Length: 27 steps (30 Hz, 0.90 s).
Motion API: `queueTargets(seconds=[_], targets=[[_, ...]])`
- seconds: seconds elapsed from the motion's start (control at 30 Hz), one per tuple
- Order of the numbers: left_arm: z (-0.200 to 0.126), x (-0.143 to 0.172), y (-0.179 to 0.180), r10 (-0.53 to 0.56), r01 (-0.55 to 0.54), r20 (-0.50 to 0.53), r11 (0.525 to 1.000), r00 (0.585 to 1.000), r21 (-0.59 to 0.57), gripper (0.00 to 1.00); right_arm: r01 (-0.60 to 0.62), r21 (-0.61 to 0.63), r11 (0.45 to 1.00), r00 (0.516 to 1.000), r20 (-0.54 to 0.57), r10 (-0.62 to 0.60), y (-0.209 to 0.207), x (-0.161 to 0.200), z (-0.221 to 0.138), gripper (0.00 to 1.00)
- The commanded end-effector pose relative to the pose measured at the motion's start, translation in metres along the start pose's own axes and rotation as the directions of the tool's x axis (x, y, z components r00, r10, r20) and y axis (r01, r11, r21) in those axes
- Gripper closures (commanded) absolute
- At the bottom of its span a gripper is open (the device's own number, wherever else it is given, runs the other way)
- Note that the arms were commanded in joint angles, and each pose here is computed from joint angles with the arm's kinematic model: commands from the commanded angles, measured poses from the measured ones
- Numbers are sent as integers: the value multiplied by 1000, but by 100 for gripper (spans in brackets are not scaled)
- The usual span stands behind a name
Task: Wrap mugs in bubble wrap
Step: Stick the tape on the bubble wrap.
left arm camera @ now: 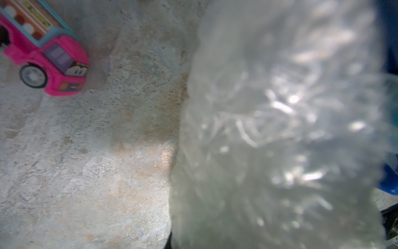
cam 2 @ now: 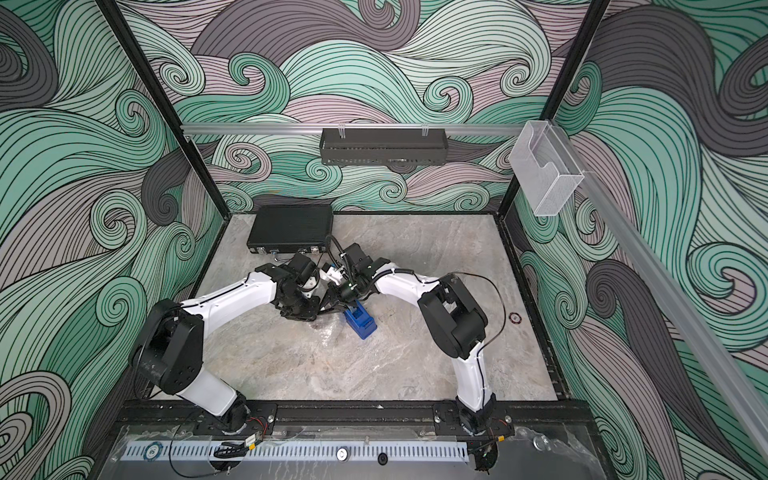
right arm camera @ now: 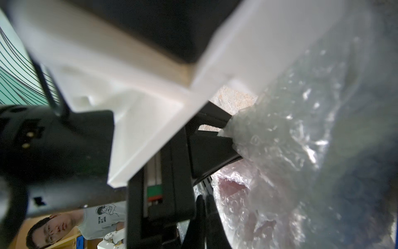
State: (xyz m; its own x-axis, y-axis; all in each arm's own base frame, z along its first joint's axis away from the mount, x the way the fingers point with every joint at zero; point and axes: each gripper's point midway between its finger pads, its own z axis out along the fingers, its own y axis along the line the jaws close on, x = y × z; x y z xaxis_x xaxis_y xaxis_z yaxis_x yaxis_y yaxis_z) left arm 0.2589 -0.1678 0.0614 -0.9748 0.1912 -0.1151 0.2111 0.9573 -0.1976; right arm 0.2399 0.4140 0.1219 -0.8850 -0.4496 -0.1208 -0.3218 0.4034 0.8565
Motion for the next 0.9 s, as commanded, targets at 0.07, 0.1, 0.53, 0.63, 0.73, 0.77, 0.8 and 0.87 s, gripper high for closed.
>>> queueTargets(seconds=[0.07, 0.1, 0.53, 0.63, 0.73, 0.77, 0.8, 0.87], targets=[[5, 4, -7, 20, -20, -16, 999, 1000, 28, 86, -51, 94, 994, 996, -65, 57, -23, 14, 3, 100], [5, 3, -6, 18, -17, -14, 999, 1000, 28, 86, -56, 107, 993, 995, -73, 64, -26, 16, 3, 100], [2, 2, -11, 9, -9, -4, 999, 1000, 49, 84, -79, 236, 969, 987, -118, 109, -51, 30, 4, 100], [-1, 2, -13, -2, 2, 2, 998, 1000, 65, 81, -91, 323, 942, 979, -142, 143, -66, 39, 1, 100], [-9, 0, -16, -18, 16, 26, 996, 1000, 85, 79, -98, 372, 923, 973, -159, 168, -74, 46, -2, 100], [-11, 0, -17, -24, 21, 34, 996, 999, 88, 78, -99, 375, 922, 973, -158, 170, -75, 46, -3, 100], [-15, -1, -18, -28, 24, 45, 995, 999, 92, 76, -99, 376, 921, 973, -158, 169, -75, 46, -2, 100], [-20, -2, -17, -39, 34, 59, 995, 997, 95, 74, -95, 367, 925, 974, -157, 163, -72, 44, -2, 100]])
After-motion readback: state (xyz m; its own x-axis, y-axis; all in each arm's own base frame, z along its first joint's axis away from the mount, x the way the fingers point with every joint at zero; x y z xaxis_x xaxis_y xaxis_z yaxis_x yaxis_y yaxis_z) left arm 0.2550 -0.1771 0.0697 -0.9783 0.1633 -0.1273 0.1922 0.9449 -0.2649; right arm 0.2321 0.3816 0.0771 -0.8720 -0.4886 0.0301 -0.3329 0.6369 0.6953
